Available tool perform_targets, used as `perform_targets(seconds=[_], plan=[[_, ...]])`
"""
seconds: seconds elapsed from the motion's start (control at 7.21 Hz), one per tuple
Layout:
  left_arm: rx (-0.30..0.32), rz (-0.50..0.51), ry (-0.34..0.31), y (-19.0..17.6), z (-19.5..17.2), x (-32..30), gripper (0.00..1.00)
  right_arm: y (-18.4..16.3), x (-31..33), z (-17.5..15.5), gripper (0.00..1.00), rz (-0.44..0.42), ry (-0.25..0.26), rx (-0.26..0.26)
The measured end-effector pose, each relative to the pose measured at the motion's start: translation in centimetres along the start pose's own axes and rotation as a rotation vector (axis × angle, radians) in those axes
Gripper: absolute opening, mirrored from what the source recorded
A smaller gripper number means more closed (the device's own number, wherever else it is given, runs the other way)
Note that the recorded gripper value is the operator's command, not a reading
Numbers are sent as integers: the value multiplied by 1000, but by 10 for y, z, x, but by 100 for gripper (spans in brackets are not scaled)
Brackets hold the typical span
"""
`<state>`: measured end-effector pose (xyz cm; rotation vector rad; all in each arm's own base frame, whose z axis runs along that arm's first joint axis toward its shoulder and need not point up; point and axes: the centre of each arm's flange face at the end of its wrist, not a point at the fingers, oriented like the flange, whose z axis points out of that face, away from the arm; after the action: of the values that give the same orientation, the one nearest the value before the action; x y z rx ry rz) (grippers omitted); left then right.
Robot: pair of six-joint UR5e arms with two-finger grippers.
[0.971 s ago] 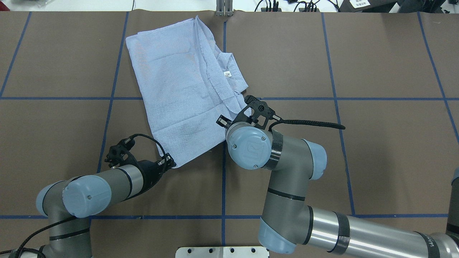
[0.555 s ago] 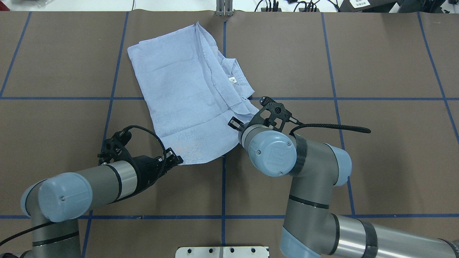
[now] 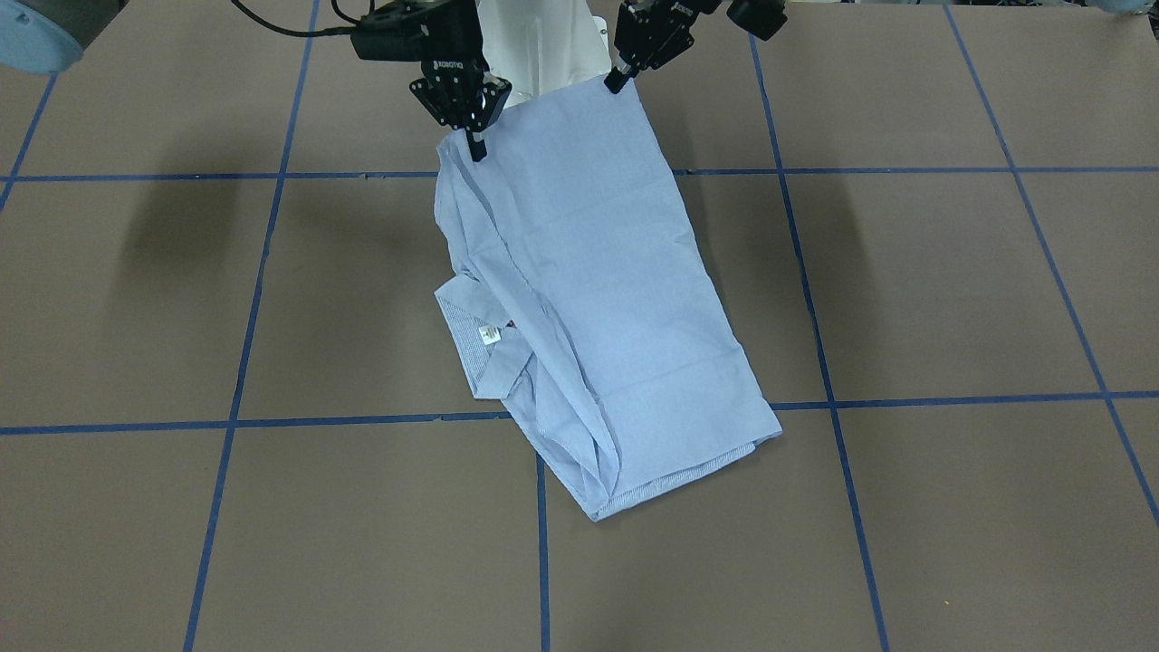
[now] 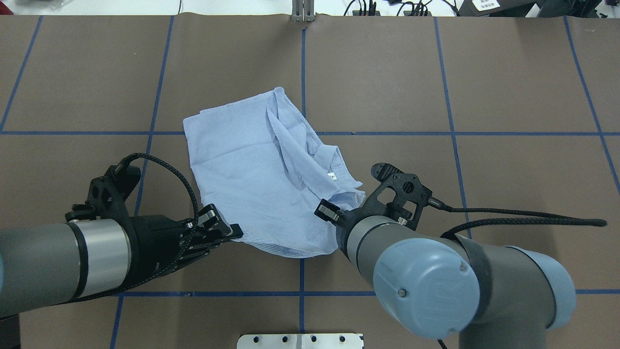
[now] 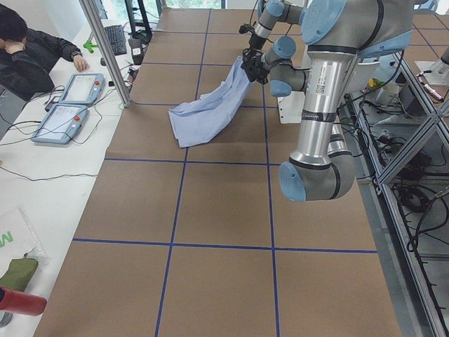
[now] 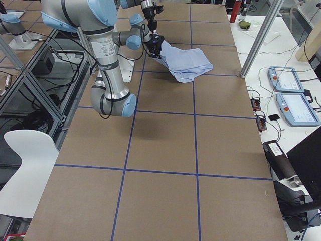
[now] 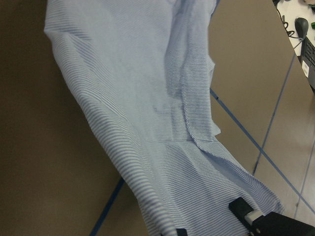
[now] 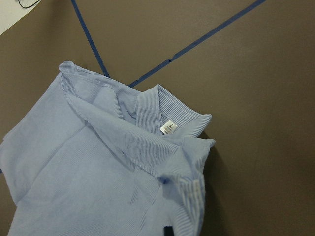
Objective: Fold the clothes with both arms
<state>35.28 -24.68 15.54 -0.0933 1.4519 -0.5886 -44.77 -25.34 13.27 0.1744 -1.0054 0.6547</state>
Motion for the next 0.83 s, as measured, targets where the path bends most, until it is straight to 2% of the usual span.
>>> perform_targets(seconds=[0.14, 0.28, 0.55, 0.83], plan=[[10, 7, -17, -5, -6, 3, 0, 2, 2, -12, 0, 0, -1, -5], [49, 30, -49, -20, 1, 1, 0, 4, -3, -9, 0, -3, 4, 6], [150, 90, -132, -61, 33, -9, 0, 0, -46, 29, 0, -11, 15, 83], [236, 148, -187, -106, 63, -10, 0, -23, -91, 78, 0, -17, -13, 149]])
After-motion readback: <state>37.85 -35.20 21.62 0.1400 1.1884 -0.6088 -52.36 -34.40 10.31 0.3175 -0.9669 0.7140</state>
